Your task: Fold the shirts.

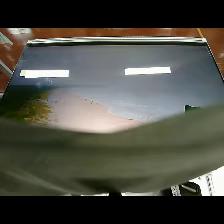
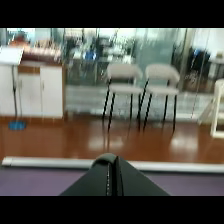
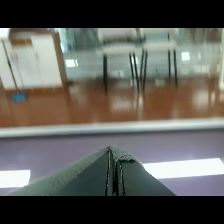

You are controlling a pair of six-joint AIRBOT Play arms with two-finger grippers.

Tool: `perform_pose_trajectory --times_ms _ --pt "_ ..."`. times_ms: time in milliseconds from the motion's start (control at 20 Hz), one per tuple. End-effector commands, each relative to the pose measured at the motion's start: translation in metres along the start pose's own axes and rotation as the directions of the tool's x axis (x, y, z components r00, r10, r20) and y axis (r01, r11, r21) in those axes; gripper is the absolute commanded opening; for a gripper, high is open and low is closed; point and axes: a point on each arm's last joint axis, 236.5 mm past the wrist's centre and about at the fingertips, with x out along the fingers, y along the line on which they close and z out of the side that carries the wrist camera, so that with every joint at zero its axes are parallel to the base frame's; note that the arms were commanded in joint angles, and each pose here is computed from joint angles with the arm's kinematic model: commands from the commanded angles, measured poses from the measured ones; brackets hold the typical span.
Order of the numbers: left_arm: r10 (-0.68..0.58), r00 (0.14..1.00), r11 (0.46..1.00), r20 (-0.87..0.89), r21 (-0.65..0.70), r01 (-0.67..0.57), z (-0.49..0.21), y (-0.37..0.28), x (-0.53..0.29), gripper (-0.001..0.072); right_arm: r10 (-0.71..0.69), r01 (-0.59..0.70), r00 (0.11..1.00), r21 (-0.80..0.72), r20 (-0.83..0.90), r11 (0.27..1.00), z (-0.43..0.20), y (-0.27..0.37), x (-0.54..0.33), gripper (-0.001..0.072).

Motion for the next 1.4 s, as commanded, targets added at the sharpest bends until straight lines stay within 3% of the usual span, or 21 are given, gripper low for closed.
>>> perform_pose_trajectory --times_ms 0,100,200,300,500,700,850,1100,1350 --pt "0.022 0.975 0.999 -0.219 -0.030 -0.029 -0.067 0.014 0.021 0.0044 -0.012 0.039 0.949 0.078 -0.314 0.996 -0.067 -0.015 0.017 0.0067" --pt "0.013 0.928 0.997 -0.373 -0.067 -0.041 -0.123 0.021 0.039 0.0044 0.031 0.050 0.863 0.146 -0.504 0.988 -0.116 -0.022 0.035 0.0067" --pt "0.006 0.858 0.993 -0.513 -0.101 -0.067 -0.185 0.031 0.055 0.0044 0.077 0.086 0.716 0.197 -0.694 0.977 -0.181 -0.033 0.049 0.0067" --pt "-0.002 0.789 0.986 -0.614 -0.132 -0.099 -0.247 0.040 0.070 0.0044 0.114 0.114 0.629 0.236 -0.769 0.965 -0.240 -0.047 0.077 0.0067" --pt "-0.107 0.669 0.954 -0.735 -0.265 -0.138 -0.361 0.039 0.103 0.0045 0.112 0.101 0.744 0.277 -0.659 0.956 -0.311 -0.079 0.170 0.0067" --pt "-0.128 0.779 0.938 -0.613 -0.330 -0.106 -0.395 0.053 0.181 0.0045 0.095 0.014 0.828 0.190 -0.553 0.982 -0.346 -0.093 0.248 0.0067" --pt "-0.135 0.774 0.896 -0.619 -0.410 -0.172 -0.442 0.066 0.222 0.0045 0.070 -0.001 0.878 0.146 -0.473 0.989 -0.362 -0.083 0.309 0.0068" --pt "-0.124 0.718 0.932 -0.685 -0.329 -0.153 -0.521 0.061 0.253 0.0045 -0.013 0.055 0.906 0.088 -0.423 0.995 -0.411 -0.077 0.369 0.0068" --pt "-0.105 0.694 0.948 -0.712 -0.282 -0.145 -0.555 0.062 0.274 0.0045 -0.007 0.117 0.870 0.191 -0.494 0.975 -0.452 -0.074 0.374 0.0068"
